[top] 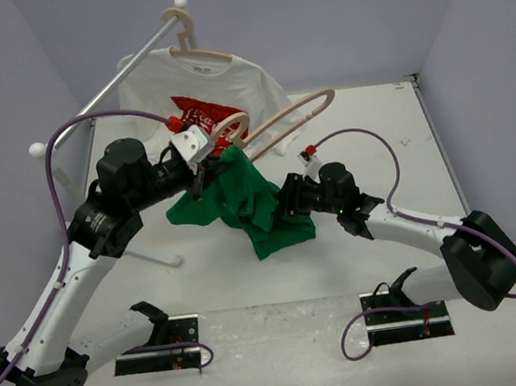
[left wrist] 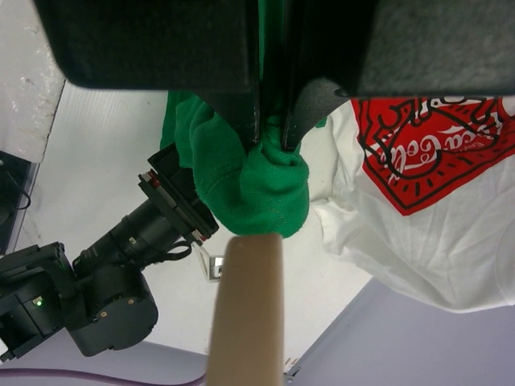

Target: Place the t-shirt on the hanger

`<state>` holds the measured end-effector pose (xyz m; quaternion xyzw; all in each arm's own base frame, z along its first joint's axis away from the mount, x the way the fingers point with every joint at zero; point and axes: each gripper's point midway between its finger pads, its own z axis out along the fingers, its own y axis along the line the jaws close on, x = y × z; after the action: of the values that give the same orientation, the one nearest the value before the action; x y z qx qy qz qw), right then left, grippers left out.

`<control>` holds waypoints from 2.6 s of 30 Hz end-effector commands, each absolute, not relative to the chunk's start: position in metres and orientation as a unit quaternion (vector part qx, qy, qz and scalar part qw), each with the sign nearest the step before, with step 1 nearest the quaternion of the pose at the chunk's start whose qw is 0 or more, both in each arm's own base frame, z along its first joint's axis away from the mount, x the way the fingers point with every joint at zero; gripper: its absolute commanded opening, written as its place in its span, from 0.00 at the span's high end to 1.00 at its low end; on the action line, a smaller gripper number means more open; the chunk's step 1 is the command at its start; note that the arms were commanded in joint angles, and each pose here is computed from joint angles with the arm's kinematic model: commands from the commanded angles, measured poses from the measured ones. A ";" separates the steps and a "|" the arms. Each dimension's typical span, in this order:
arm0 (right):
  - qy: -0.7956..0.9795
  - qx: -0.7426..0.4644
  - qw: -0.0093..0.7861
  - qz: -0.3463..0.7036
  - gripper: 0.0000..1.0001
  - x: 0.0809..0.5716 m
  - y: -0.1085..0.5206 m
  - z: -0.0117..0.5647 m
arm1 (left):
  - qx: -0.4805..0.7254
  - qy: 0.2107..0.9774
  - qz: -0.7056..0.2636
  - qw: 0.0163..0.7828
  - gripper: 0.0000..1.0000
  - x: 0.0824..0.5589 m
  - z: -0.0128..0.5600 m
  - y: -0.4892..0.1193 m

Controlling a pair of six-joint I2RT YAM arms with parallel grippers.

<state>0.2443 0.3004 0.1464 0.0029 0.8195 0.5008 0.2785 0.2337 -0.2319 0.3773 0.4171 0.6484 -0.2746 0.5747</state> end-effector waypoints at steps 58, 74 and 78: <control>0.770 -0.036 0.398 0.497 0.41 0.242 0.276 0.212 | 0.417 0.616 -0.290 0.602 1.00 0.235 0.393 -0.241; 0.774 -0.023 0.426 0.469 0.45 0.275 0.266 0.239 | 0.421 0.616 -0.291 0.598 1.00 0.229 0.389 -0.238; 0.771 -0.028 0.420 0.477 0.45 0.277 0.272 0.240 | 0.422 0.617 -0.291 0.597 1.00 0.229 0.387 -0.238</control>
<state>0.2718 0.2648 0.2223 -0.0101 0.7854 0.4649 0.4085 0.2303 -0.2373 0.3669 0.4214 0.6475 -0.2916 0.5641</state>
